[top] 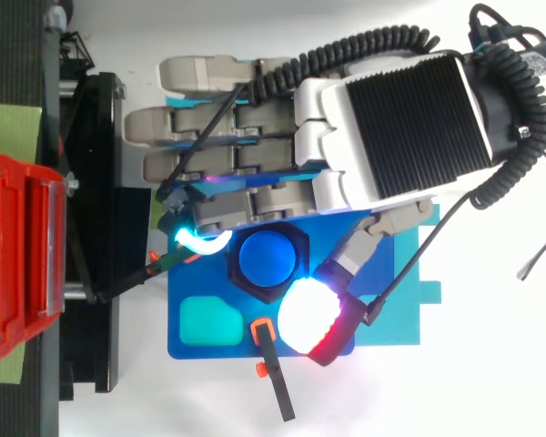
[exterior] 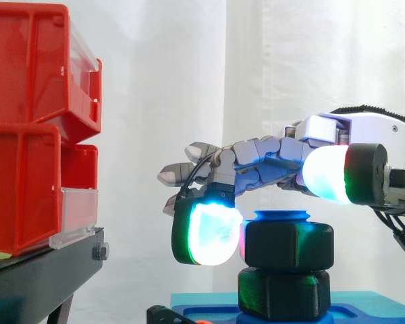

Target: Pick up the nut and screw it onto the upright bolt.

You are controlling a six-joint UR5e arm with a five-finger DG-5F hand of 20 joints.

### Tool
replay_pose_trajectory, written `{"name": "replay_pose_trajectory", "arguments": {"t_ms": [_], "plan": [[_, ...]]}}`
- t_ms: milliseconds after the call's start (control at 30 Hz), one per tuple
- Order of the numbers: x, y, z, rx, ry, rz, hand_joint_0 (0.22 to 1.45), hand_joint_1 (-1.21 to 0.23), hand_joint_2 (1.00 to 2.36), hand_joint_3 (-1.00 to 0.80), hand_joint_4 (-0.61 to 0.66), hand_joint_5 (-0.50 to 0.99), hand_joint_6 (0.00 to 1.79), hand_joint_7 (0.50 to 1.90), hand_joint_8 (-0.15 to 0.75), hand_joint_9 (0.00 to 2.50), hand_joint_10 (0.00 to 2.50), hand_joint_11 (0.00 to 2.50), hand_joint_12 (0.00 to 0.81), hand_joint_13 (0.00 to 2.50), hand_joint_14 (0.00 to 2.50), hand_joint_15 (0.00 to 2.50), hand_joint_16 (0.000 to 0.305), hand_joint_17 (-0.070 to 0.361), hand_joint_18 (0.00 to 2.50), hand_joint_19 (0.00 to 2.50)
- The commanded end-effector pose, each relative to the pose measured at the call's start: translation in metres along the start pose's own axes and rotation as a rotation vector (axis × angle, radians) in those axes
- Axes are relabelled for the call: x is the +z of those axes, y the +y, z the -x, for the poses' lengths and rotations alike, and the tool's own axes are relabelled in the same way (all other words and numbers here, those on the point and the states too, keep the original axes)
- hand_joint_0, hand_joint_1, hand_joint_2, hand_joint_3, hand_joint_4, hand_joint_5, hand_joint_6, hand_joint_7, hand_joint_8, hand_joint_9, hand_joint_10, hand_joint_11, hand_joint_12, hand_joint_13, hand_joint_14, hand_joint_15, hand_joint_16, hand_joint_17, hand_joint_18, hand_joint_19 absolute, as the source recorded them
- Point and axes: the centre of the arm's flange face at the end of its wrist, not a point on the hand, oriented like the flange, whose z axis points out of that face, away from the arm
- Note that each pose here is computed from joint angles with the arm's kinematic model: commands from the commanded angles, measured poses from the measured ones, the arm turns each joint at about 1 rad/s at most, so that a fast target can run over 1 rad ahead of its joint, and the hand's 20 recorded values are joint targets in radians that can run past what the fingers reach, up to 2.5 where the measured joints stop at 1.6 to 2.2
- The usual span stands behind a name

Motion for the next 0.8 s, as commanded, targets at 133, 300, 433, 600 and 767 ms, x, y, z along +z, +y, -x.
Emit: {"name": "replay_pose_trajectory", "arguments": {"t_ms": [133, 300, 433, 600, 767], "plan": [[-0.005, -0.008, 0.002, -0.003, -0.002, -0.008, 0.47, -0.09, 1.00, -0.50, 0.21, -0.14, 0.50, 1.26, 0.239, 0.36, 0.00, 0.00, 0.330, 0.09, 0.00, 0.00, 0.045, 0.100, 0.00, 0.00], [-0.008, -0.013, 0.003, -0.006, -0.002, -0.014, 0.48, -0.10, 1.00, -0.50, 0.20, -0.13, 0.50, 1.38, 0.244, 0.38, 0.00, 0.00, 0.327, 0.11, 0.00, 0.00, 0.044, 0.099, 0.00, 0.00], [-0.010, -0.016, 0.004, -0.007, -0.002, -0.015, 0.48, -0.11, 1.00, -0.50, 0.21, -0.13, 0.54, 1.35, 0.247, 0.39, 0.00, 0.00, 0.322, 0.12, 0.00, 0.00, 0.044, 0.098, 0.00, 0.00], [-0.014, -0.022, 0.006, -0.011, -0.003, -0.015, 0.48, -0.12, 1.00, -0.50, 0.23, -0.13, 0.63, 1.20, 0.254, 0.41, 0.00, 0.00, 0.320, 0.13, 0.00, 0.00, 0.043, 0.096, 0.00, 0.00], [-0.015, -0.024, 0.007, -0.015, -0.008, -0.011, 0.49, -0.13, 1.00, -0.50, 0.23, -0.11, 0.61, 1.21, 0.256, 0.43, 0.00, 0.00, 0.318, 0.15, 0.00, 0.00, 0.042, 0.094, 0.00, 0.00]]}}
